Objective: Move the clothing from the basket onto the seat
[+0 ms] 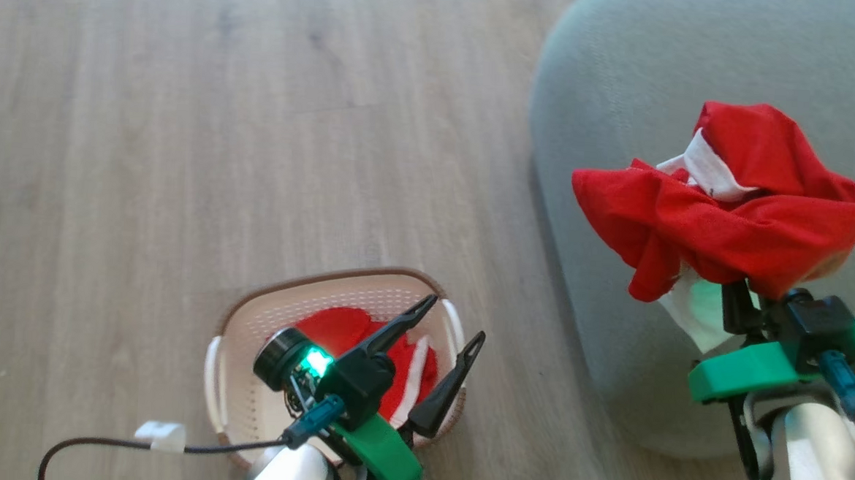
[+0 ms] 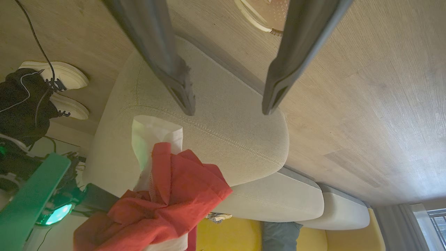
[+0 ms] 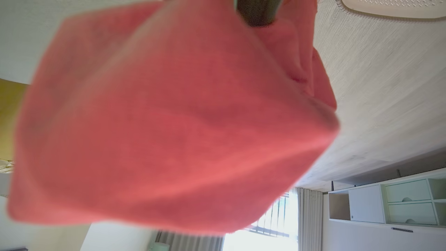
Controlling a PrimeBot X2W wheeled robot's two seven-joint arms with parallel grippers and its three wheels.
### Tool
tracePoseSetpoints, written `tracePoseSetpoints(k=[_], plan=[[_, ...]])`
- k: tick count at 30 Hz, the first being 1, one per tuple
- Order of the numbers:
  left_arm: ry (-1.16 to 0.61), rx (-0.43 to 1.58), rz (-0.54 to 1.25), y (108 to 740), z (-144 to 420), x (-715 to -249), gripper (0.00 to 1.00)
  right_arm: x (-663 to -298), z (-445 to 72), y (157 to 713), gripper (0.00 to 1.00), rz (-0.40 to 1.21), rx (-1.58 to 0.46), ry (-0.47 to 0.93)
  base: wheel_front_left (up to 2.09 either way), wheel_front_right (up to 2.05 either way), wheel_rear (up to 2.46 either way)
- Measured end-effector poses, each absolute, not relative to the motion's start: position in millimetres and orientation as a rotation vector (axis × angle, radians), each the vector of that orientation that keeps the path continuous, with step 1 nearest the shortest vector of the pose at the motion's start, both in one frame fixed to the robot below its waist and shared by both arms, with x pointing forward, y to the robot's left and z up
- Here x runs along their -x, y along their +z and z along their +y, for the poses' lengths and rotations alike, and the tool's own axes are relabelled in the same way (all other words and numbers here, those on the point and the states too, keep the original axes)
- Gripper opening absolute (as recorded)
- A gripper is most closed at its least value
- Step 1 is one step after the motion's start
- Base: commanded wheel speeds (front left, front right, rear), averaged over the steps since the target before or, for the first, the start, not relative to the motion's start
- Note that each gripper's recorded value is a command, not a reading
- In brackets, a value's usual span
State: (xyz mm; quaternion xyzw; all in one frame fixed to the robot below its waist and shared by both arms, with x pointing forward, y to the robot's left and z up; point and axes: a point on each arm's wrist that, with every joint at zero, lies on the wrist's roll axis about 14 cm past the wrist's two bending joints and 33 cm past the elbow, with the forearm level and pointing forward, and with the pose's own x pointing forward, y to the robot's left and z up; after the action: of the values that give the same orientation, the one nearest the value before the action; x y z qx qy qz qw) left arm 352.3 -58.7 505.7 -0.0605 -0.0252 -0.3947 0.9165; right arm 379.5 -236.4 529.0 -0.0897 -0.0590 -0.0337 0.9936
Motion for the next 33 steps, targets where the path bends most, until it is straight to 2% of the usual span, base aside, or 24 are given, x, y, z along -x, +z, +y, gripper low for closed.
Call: tracePoseSetpoints(k=[13, 18, 27, 33], plan=[[-1.044, 0.158, -0.049, 505.8, -124.1, -331.0, 1.00, -318.5, -325.6, 535.3, 0.00, -0.089, 0.227, -0.360, 0.00, 0.00, 0.00], [-1.089, 0.168, -0.050, 507.0, -135.4, -323.2, 1.00, -301.5, -334.5, 528.5, 0.00, -0.061, 0.228, -0.402, 0.00, 0.00, 0.00], [-1.077, 0.170, -0.048, 506.2, -131.9, -324.5, 1.00, -307.0, -337.9, 535.9, 0.00, -0.083, 0.238, -0.411, 0.00, 0.00, 0.00], [-1.052, 0.181, -0.051, 504.0, -128.0, -338.1, 1.00, -329.4, -354.9, 560.6, 0.00, -0.137, 0.309, -0.417, 0.00, 0.00, 0.00]])
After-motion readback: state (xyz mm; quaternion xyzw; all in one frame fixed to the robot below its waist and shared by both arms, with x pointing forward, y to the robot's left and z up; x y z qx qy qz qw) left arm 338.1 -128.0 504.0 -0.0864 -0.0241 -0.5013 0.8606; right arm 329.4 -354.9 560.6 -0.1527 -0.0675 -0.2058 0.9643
